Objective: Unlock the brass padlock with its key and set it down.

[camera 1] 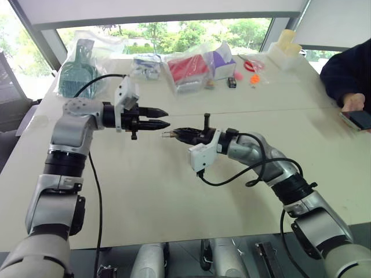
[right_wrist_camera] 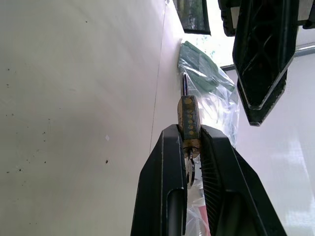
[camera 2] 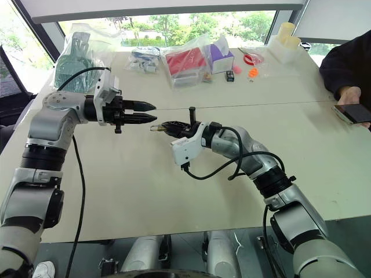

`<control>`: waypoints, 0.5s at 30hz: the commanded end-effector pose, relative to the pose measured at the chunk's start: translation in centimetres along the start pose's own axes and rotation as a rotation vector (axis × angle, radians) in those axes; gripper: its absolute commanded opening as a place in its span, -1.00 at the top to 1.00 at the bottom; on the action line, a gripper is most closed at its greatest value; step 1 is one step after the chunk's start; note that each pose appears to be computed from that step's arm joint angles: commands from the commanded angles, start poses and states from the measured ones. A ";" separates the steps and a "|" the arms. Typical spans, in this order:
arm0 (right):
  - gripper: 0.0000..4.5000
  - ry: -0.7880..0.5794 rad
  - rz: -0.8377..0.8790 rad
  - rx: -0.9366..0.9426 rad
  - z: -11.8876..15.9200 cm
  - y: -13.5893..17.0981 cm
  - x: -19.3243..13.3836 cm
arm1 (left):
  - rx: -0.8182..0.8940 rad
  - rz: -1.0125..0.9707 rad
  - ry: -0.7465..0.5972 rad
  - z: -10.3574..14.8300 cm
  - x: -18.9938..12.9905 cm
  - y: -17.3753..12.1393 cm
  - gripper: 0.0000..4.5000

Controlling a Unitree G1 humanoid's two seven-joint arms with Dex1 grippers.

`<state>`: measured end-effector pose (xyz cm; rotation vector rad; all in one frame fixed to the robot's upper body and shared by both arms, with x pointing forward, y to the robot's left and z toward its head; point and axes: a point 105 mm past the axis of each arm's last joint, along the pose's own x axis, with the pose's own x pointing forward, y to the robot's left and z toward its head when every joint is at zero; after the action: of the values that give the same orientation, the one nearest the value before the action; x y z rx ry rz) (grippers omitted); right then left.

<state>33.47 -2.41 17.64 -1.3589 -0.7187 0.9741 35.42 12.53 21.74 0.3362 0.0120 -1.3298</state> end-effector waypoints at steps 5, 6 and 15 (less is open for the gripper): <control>1.00 -0.019 -0.041 -0.011 0.3 -1.4 0.0 | 0.037 -0.028 0.005 -0.6 0.4 -0.9 0.96; 1.00 -0.019 -0.040 -0.011 0.2 -1.4 -0.1 | 0.034 -0.034 0.012 -0.9 0.4 -1.1 0.96; 1.00 -0.020 -0.040 -0.013 0.3 -1.6 -0.2 | 0.021 -0.037 0.099 -3.4 -0.1 -1.4 0.96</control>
<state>33.66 -2.59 17.24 -1.3636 -0.6945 0.9857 34.59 12.94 17.87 0.3887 0.1021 -1.3587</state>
